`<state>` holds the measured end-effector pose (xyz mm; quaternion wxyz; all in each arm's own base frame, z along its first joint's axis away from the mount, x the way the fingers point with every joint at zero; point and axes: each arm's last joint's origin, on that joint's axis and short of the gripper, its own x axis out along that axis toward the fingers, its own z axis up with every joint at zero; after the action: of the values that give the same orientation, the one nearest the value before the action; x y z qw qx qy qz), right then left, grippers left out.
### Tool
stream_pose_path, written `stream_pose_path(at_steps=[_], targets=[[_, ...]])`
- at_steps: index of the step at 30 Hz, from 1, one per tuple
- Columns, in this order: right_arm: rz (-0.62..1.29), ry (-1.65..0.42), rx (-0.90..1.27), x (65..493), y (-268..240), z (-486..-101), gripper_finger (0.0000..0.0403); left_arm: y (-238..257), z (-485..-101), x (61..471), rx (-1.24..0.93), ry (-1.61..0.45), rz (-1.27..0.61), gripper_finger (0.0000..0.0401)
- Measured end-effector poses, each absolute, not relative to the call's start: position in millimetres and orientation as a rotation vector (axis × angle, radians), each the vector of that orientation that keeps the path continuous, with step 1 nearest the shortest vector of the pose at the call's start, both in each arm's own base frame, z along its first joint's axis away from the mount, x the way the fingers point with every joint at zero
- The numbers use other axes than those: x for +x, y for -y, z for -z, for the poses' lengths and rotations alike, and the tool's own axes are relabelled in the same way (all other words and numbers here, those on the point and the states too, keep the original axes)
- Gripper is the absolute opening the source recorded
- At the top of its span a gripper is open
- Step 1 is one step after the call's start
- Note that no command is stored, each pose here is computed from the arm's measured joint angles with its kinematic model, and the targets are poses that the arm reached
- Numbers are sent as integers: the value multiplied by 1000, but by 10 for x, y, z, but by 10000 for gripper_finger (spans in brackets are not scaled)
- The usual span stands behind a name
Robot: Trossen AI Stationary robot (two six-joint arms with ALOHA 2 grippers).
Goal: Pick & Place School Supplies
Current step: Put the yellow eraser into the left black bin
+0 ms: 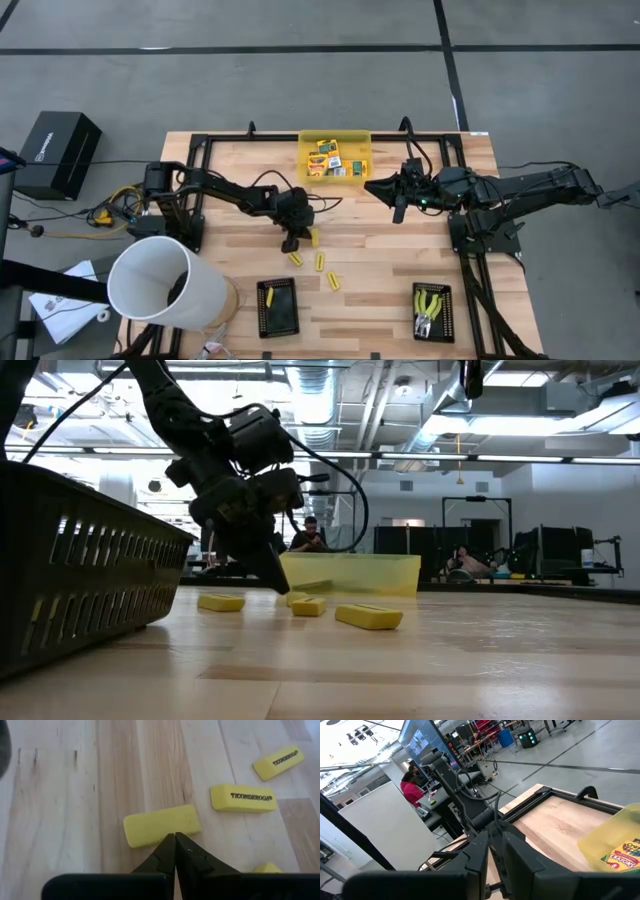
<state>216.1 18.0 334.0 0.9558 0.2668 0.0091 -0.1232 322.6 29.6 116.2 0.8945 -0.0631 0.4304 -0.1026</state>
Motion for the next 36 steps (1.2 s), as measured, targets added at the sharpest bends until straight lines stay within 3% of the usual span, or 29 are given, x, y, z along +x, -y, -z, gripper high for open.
stream_pose_path(at_steps=[36], targets=[[254,-23,524,2161,-174,-3336,52,-440,-1158,3244,-162,-857,189,0]])
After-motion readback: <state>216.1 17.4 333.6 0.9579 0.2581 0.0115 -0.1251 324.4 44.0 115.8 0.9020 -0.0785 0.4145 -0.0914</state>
